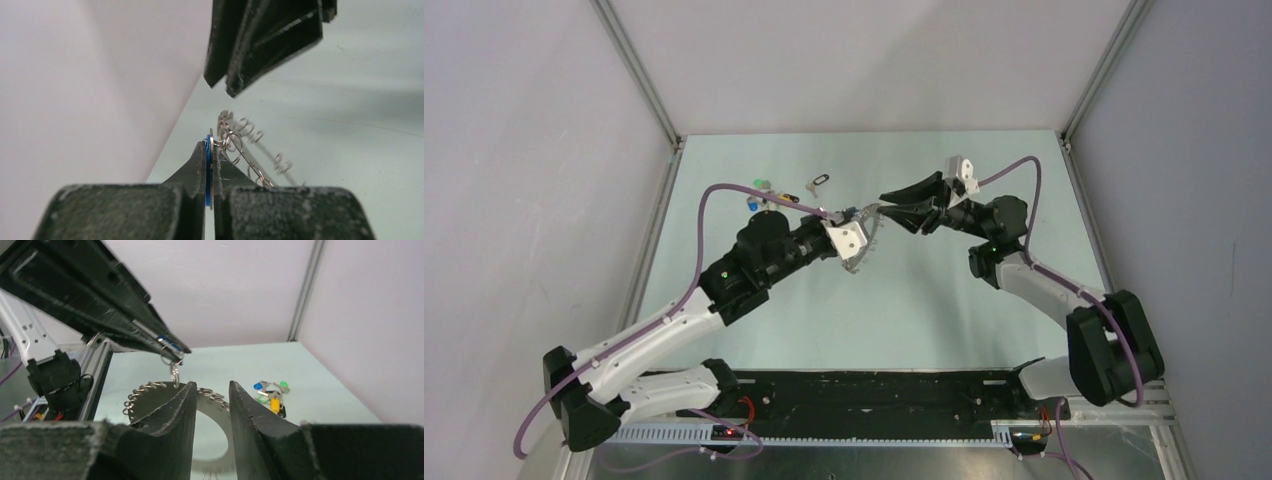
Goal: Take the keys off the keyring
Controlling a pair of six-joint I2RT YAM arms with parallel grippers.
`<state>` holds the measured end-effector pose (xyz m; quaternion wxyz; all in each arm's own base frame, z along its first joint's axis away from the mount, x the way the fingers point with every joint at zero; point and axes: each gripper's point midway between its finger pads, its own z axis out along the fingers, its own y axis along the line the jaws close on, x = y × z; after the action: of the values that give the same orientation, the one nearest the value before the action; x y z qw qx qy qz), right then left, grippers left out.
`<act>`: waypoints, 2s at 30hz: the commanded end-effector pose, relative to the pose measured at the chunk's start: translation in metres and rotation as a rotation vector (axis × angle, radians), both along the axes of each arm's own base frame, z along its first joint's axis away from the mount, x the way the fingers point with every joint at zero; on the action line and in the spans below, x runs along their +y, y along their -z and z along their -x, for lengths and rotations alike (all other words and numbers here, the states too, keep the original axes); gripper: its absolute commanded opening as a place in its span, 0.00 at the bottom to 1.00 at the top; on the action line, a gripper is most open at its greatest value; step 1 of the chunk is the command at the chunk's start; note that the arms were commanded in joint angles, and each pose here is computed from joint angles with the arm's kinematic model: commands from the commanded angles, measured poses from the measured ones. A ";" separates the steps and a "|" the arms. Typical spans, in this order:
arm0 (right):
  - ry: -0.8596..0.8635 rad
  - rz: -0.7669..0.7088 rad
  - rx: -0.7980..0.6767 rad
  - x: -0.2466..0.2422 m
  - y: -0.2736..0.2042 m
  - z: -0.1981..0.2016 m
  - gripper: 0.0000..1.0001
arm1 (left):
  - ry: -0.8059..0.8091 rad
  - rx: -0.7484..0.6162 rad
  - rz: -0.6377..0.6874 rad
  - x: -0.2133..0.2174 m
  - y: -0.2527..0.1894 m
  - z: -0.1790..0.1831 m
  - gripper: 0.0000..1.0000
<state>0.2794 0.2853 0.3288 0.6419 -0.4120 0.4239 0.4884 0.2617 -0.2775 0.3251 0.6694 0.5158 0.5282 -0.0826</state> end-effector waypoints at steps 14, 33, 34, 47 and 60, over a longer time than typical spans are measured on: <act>0.023 0.163 -0.015 0.012 0.005 0.017 0.37 | 0.001 -0.141 0.062 0.008 -0.036 0.004 0.00; 0.043 0.142 -0.087 0.043 0.006 0.023 0.22 | 0.028 -0.173 0.028 0.006 -0.032 0.007 0.00; 0.047 0.143 -0.087 0.043 0.006 0.022 0.22 | 0.030 -0.173 0.028 0.006 -0.032 0.008 0.00; 0.068 0.095 -0.079 0.042 -0.005 0.018 0.24 | 0.041 -0.168 0.022 0.004 -0.028 0.008 0.00; 0.077 0.069 -0.072 0.043 -0.011 0.017 0.05 | 0.036 -0.168 0.014 0.004 -0.026 0.007 0.00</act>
<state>0.2618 0.3259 0.3127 0.6341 -0.4425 0.4635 0.4329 0.2579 -0.2710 0.3281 0.6826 0.5372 0.4925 -0.0534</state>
